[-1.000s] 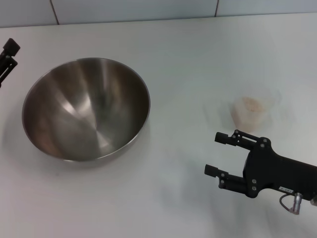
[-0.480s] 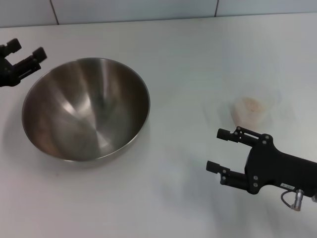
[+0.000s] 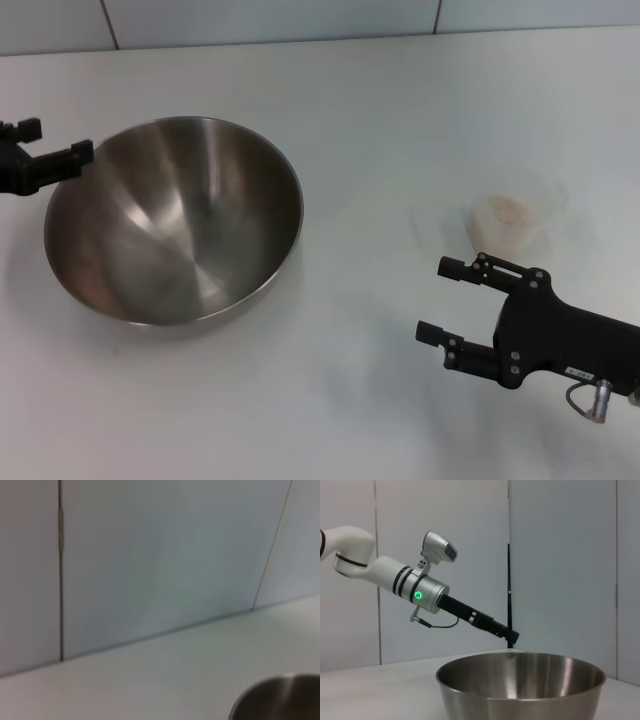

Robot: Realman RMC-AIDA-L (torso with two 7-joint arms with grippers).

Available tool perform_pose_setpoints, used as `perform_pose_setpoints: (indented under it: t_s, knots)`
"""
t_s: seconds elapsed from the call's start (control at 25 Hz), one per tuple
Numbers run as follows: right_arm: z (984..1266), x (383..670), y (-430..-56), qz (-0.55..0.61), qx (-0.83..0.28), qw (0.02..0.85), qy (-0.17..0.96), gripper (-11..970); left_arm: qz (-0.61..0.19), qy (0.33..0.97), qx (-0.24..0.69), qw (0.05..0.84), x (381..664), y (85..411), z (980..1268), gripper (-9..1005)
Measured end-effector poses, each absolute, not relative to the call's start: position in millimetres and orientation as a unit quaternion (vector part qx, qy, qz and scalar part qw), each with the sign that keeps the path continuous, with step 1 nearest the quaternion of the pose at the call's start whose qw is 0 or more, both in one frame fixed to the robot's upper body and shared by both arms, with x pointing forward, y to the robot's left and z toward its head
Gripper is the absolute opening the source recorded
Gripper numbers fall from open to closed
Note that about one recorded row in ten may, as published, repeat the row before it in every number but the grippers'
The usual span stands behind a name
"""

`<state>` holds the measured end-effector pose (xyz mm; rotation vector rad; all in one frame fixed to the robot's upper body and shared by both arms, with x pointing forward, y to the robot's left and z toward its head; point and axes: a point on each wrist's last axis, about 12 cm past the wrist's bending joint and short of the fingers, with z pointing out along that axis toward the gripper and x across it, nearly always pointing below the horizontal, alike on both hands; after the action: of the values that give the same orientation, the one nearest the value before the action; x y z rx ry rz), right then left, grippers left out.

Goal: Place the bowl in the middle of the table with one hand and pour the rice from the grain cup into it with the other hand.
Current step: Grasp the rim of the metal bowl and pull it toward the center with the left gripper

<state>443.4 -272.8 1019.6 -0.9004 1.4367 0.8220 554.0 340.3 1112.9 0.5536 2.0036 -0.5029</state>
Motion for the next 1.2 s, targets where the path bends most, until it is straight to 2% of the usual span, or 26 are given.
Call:
perform_pose_setpoints:
  t_s: [0.32,0.84,1.2]
  knots:
    - [1020,444,-273,0.352,-0.384,0.590,0.616,721,-0.192,0.844,0.258,0.430,557,336,1128,812]
    - [1020,444,-273,0.351,-0.384,0.590,0.617,720,-0.155,0.895,0.275,0.316,579,317,1135,783]
    - [1020,444,-273,0.350,-0.384,0.590,0.618,719,-0.156,0.896,0.279,0.308,581,313,1136,733]
